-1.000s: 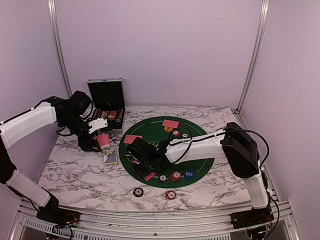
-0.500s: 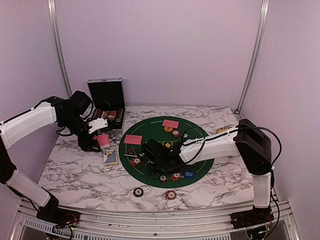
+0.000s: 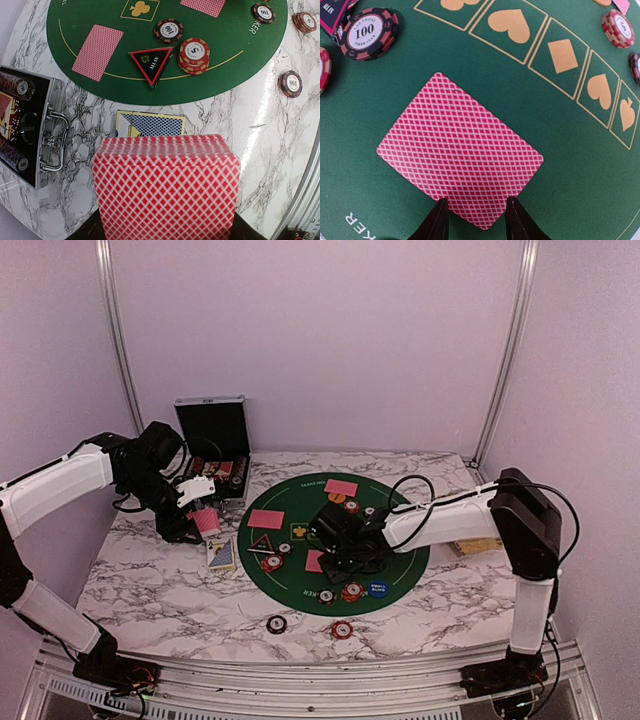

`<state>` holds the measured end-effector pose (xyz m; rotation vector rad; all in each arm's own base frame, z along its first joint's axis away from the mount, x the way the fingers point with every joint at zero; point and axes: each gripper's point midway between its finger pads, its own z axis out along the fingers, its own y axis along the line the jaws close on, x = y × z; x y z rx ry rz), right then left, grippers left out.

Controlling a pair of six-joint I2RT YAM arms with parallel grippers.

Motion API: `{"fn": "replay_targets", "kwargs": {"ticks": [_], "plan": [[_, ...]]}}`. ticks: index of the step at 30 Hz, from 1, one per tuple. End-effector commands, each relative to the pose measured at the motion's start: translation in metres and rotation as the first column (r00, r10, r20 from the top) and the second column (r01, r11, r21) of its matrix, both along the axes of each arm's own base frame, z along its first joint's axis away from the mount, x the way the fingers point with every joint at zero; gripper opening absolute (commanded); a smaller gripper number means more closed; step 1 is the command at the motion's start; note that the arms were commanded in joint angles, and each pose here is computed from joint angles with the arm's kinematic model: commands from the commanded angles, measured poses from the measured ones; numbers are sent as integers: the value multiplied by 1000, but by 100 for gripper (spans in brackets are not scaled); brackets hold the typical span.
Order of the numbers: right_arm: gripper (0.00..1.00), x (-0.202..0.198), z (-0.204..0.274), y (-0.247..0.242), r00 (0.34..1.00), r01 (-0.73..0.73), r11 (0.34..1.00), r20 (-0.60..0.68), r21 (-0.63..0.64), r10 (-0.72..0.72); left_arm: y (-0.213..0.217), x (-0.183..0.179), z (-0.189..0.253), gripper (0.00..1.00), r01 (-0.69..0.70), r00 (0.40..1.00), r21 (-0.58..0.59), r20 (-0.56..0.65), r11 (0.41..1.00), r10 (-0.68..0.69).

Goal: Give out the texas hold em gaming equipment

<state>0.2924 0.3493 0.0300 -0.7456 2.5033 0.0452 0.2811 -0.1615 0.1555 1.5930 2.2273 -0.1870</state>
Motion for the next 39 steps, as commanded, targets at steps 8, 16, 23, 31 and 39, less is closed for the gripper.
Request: {"fn": "replay_targets", "kwargs": {"ticks": [8,16,23,31,39], "plan": [[40,39,20,65,998,-39,982,-45,183,48,-1,-1,7,0,5,1000,-18,8,1000,-5],[37,58,-6,67,999,-29,996,-22,87,31,1,-1,10,0,2,1000,-15,18,1000,-2],[34,48,-15,39,999,-33,999,-21,-8,32,0,-2,10,0,3,1000,-18,12,1000,-3],[31,17,-20,2,997,-40,998,-72,-39,37,-1,-1,11,0,4,1000,-17,14,1000,-4],[28,-11,-20,-24,991,-41,998,-127,-39,35,-1,-1,10,0,8,1000,-17,11,1000,-8]]}}
